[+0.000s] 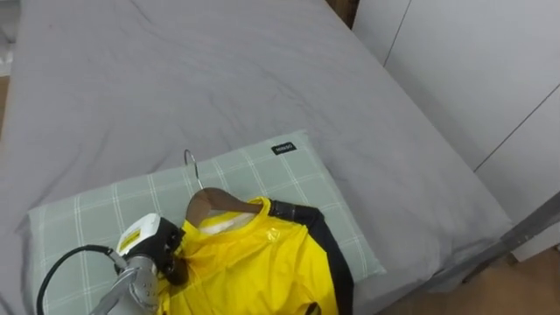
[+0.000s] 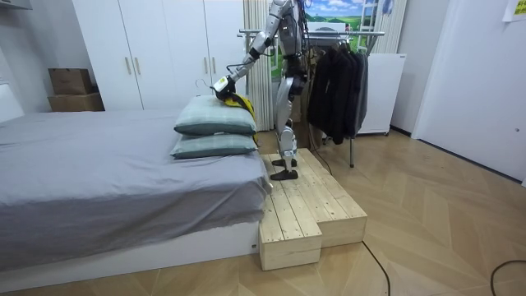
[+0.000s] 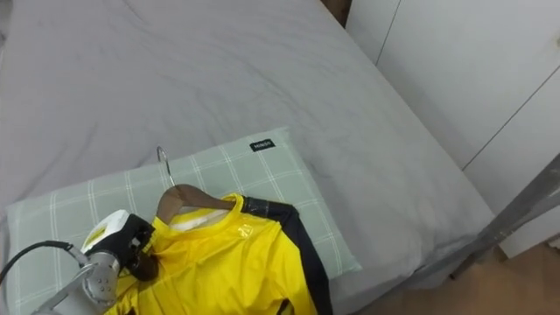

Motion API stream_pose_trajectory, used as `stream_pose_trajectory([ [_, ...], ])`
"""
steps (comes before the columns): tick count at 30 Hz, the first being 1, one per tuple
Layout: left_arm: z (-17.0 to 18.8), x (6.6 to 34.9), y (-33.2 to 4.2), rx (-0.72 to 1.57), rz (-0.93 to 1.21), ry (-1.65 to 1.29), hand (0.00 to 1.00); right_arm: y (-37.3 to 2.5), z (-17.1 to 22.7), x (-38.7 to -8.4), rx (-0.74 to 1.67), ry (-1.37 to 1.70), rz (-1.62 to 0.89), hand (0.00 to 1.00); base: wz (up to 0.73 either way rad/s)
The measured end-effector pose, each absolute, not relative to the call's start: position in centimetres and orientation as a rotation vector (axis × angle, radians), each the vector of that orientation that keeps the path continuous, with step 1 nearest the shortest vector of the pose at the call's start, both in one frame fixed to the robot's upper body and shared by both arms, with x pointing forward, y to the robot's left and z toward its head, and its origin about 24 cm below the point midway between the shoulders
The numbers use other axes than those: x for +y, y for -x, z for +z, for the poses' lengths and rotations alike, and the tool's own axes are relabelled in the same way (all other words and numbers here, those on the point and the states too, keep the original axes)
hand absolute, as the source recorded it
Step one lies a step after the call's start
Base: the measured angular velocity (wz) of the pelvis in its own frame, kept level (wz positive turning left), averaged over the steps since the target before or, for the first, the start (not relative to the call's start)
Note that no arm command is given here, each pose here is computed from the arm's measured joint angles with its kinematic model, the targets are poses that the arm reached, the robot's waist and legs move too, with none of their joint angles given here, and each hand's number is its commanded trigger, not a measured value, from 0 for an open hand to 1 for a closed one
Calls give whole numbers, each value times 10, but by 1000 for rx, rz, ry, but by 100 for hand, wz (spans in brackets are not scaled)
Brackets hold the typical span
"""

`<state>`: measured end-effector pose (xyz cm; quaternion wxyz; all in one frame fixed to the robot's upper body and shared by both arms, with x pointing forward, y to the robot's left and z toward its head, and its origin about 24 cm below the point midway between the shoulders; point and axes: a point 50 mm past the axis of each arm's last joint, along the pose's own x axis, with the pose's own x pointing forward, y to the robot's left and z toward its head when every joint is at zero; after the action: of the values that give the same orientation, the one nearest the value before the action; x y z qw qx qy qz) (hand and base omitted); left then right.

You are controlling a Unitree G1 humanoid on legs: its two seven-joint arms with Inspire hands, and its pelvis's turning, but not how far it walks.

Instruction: Hang clothes

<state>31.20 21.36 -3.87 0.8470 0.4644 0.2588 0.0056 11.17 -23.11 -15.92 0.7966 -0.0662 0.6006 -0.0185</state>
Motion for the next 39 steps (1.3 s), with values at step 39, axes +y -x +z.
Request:
stream_pose_trajectory([
  [39,-18,196,-292,294,78,-677,100,-59,-161,-263,1316,39,-357,0,3],
])
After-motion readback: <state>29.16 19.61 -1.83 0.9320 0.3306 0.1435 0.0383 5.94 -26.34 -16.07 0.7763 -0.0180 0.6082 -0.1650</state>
